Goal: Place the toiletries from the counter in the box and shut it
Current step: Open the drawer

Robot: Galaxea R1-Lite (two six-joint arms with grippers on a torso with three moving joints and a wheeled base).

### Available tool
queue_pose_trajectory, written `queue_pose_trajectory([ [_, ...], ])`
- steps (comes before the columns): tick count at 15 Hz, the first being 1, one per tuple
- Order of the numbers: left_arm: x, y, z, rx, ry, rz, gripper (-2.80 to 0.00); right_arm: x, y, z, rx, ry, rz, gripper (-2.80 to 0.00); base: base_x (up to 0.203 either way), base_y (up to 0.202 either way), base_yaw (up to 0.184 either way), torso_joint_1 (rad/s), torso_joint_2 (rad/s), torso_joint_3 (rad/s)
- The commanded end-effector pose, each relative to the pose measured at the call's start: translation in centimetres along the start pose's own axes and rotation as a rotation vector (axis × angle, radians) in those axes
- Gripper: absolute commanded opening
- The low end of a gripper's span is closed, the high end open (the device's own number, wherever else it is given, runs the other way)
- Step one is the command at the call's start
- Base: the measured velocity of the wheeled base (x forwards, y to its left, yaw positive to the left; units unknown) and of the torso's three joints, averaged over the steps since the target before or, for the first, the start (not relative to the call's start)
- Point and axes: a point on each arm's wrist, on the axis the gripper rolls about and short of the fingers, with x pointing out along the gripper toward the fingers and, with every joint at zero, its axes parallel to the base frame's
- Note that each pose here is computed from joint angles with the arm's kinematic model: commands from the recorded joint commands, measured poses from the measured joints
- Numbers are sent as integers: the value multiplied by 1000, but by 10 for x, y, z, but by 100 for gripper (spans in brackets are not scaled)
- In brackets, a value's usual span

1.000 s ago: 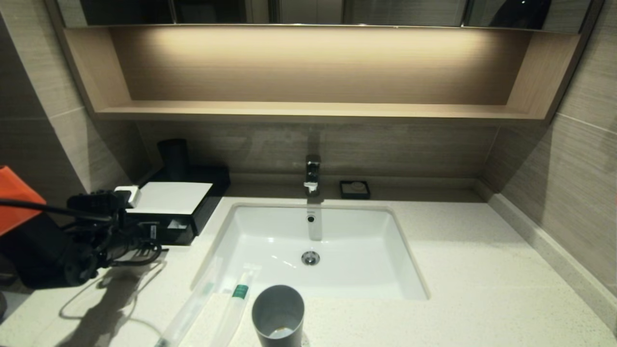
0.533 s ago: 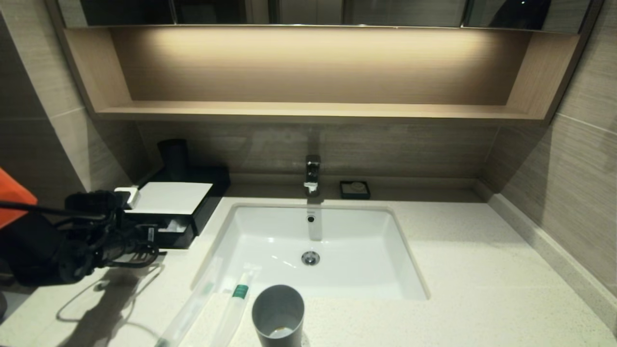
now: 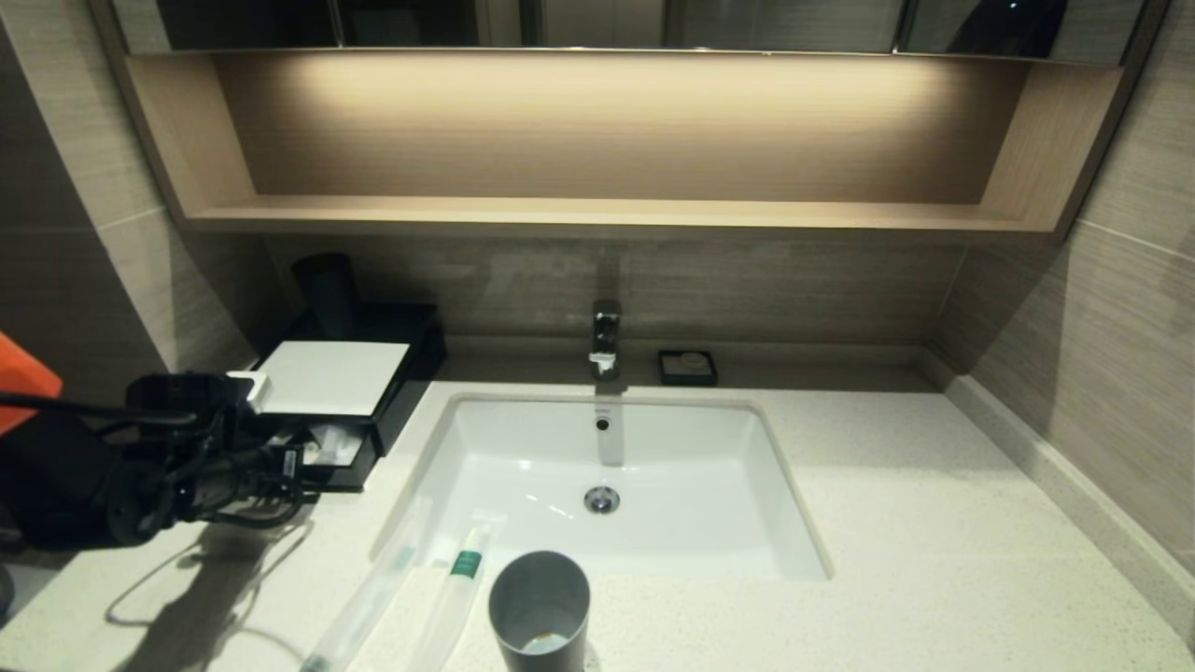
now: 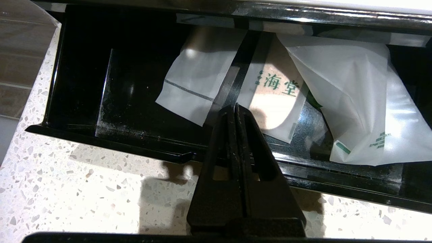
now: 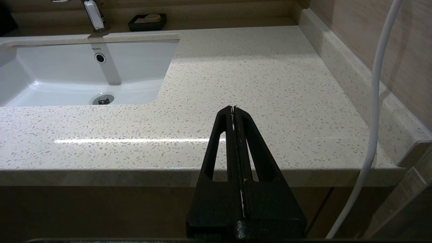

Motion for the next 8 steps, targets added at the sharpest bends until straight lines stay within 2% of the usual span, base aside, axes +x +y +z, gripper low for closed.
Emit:
queue_pose_trajectory([
  [1,-2,0,3,0,-15,2,-280,0,0,0,0,0,1,-280,0,0,0,0,0,0],
  [8,-11,1,8,0,-27,3,-280,0,0,0,0,0,1,-280,0,0,0,0,0,0],
])
